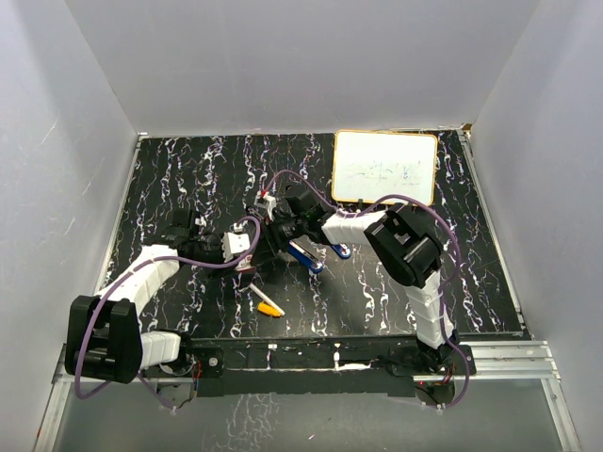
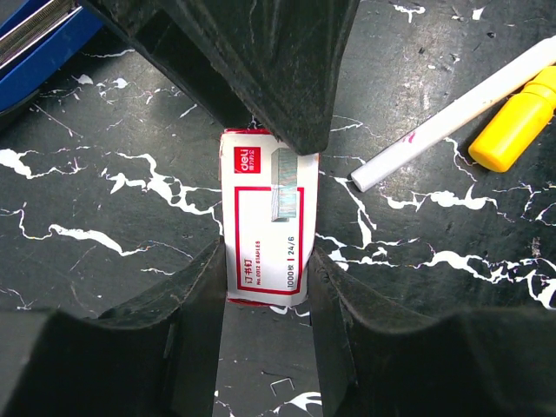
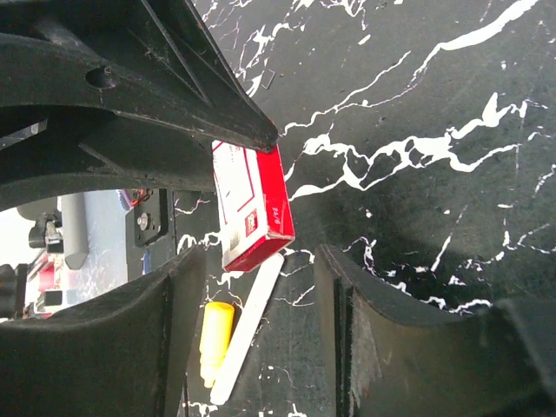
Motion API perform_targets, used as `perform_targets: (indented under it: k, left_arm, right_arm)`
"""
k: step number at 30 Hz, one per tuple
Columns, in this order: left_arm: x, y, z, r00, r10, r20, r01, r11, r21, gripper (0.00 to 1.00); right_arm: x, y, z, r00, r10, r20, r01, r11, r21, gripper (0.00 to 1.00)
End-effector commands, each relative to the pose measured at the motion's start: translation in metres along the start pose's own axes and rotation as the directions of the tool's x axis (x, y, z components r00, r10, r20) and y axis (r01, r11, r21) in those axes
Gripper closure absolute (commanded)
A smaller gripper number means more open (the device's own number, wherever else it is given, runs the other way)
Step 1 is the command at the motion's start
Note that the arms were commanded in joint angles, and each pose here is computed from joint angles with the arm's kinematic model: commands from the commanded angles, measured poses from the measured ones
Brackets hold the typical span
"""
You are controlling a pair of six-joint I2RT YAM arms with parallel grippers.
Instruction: Load the staples into the stapler
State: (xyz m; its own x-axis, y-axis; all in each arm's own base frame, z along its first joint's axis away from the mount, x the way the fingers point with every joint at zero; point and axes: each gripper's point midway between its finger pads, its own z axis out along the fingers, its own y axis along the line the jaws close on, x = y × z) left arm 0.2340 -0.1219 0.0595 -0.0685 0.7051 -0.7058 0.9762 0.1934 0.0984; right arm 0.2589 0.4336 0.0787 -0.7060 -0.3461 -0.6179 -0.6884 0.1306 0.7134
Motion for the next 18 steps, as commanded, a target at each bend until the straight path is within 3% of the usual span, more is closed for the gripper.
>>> perform_targets:
  k: [1,5,9,13,18]
  left_arm:
    - [-0.019,-0.004,-0.005,0.997,0.043,0.065,-0.044,0.999,0.017,0.71]
    - [-0.017,-0.004,-0.003,0.997,0.044,0.059,-0.045,0.999,0.022,0.70]
    - [-0.014,-0.003,-0.002,0.998,0.035,0.046,-0.037,0.999,0.026,0.69]
    - [-0.017,-0.003,-0.003,0.999,0.021,0.048,-0.022,0.999,0.031,0.69]
    - [-0.021,-0.001,-0.002,0.998,0.022,0.057,-0.024,0.999,0.040,0.68]
  right_arm:
    - [-0.018,0.012,0.006,0.998,-0.051,0.027,0.053,0.997,-0.059,0.47]
    - [-0.015,0.010,0.008,0.999,-0.043,0.019,0.044,0.997,-0.062,0.51]
    - [-0.012,0.005,0.001,0.996,-0.088,0.011,0.088,0.996,-0.022,0.41]
    - [-0.018,0.007,-0.018,0.966,-0.259,0.013,0.259,0.966,0.015,0.35]
    - [-0.028,0.019,-0.046,0.875,-0.485,0.005,0.483,0.872,0.081,0.31]
